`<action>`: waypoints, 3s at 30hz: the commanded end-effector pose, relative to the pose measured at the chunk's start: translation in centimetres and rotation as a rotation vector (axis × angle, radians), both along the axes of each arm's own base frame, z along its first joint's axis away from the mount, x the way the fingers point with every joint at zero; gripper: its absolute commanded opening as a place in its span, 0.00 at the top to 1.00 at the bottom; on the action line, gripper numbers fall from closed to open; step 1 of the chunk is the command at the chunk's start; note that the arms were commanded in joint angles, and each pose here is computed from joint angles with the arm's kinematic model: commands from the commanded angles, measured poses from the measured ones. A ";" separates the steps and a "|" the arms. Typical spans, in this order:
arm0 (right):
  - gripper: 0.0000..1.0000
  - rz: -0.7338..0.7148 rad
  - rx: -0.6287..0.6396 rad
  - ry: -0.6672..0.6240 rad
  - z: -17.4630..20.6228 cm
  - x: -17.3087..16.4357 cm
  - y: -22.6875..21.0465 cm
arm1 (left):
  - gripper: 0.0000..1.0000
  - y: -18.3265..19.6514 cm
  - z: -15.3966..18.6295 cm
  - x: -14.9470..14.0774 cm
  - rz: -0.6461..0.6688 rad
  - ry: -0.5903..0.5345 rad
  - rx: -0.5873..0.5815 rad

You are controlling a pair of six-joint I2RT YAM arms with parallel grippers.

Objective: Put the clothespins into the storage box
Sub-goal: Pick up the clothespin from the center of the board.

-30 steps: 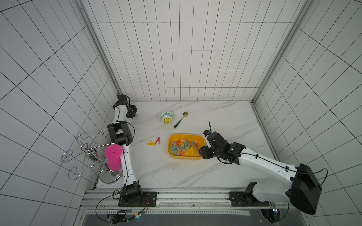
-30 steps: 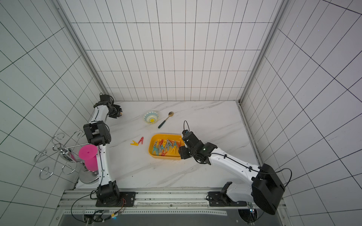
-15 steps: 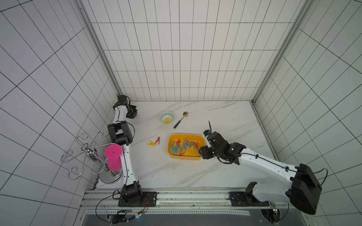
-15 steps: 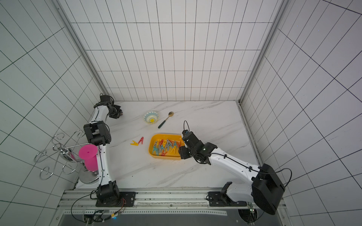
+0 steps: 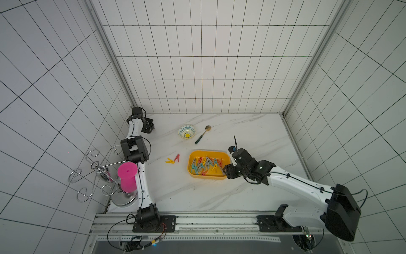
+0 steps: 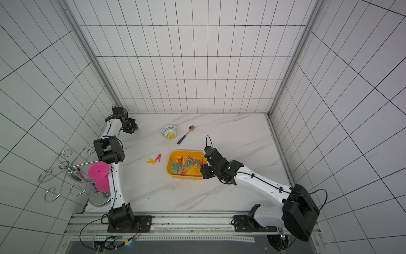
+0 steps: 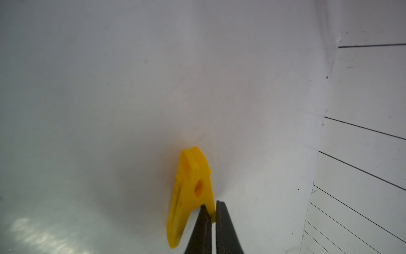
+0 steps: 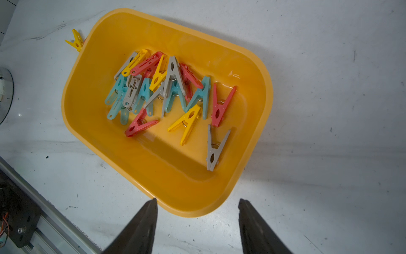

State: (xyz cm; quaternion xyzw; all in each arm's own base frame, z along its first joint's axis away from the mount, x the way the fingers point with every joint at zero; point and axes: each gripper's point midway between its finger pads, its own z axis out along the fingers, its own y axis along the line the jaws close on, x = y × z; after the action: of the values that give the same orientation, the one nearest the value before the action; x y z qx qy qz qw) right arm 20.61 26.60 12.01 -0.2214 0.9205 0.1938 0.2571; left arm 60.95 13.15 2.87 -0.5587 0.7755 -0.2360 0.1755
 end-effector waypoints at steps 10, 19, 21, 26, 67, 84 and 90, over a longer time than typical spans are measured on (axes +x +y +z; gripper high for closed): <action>0.38 -0.002 0.030 -0.016 1.1 -0.3 0.0 | 0.93 -1.8 0.0 -2.0 -0.076 0.037 -0.025; 0.38 -0.019 0.042 -0.030 1.6 -0.5 -0.7 | 0.94 -4.6 0.7 -2.8 -0.146 0.039 -0.021; 0.38 -0.021 0.041 -0.030 1.7 -0.6 -0.9 | 0.94 -5.3 0.6 -3.0 -0.160 0.041 -0.025; 0.38 -0.028 0.047 -0.034 1.7 -0.8 -1.2 | 0.94 -7.0 0.7 -3.4 -0.203 0.039 -0.029; 0.38 -0.035 0.046 -0.065 3.2 -1.9 -1.8 | 0.94 -16.5 4.0 -5.1 -0.539 -0.005 0.025; 0.38 -0.041 0.038 -0.071 3.5 -2.0 -1.7 | 0.95 -18.9 8.6 -6.4 -0.583 -0.081 0.085; 0.38 -0.051 0.029 -0.072 3.1 -1.9 -1.8 | 0.95 -21.7 10.7 -7.0 -0.648 -0.136 0.065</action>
State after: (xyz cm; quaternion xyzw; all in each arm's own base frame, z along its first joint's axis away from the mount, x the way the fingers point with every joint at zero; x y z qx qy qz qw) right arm 18.72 25.03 15.18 -0.2049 0.9108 0.2024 0.2958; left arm 53.93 -6.73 11.00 -0.2938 0.9059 -0.2737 0.1343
